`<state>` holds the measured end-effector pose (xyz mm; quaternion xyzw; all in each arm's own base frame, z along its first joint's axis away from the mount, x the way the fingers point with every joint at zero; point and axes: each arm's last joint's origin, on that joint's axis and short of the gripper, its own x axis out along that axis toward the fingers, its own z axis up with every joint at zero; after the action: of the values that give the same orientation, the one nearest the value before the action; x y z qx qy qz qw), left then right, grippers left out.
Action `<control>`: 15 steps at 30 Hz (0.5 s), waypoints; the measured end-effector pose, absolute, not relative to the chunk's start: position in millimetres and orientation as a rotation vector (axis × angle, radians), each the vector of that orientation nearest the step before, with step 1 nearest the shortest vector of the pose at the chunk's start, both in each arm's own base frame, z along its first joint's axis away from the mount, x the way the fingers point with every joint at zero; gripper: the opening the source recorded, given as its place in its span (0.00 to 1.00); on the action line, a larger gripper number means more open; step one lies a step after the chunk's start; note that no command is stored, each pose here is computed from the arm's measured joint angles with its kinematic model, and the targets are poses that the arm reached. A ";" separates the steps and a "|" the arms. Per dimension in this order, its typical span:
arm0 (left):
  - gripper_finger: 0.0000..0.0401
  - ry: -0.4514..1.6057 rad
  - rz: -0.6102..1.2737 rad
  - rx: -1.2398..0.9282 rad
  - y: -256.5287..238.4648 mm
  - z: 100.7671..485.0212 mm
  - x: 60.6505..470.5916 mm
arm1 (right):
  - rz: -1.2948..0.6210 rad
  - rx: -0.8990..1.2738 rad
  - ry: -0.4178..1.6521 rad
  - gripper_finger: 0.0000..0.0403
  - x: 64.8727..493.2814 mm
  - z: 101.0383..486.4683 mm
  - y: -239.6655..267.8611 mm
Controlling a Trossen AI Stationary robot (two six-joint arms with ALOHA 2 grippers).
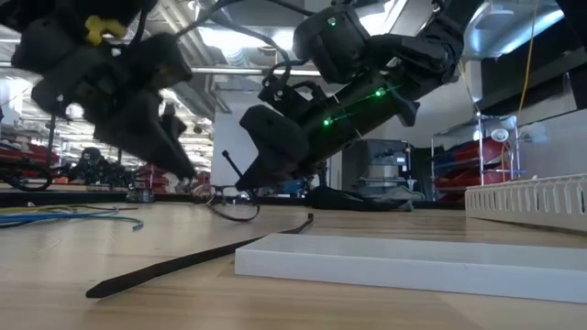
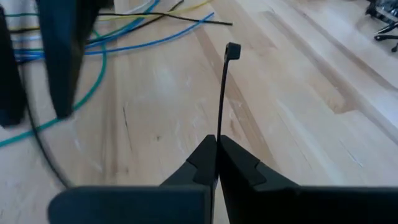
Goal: Ziptie cables
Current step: Wrap the cable wires with the black zip tie
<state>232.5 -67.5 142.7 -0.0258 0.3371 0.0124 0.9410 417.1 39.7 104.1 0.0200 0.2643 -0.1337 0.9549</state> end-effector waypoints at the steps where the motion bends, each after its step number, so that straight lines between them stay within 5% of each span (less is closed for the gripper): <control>1: 0.21 0.694 0.030 -0.054 -66.2 146.2 231.4 | -0.272 0.040 0.540 0.00 417.0 103.8 39.6; 15: 0.29 0.741 0.036 -0.174 -68.2 191.1 197.6 | -0.311 0.013 0.592 0.00 413.6 99.3 38.1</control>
<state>197.6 -68.2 191.1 -0.0850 0.3615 0.0173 0.9283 413.6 38.1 99.3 0.0063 0.2907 -0.1525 0.9445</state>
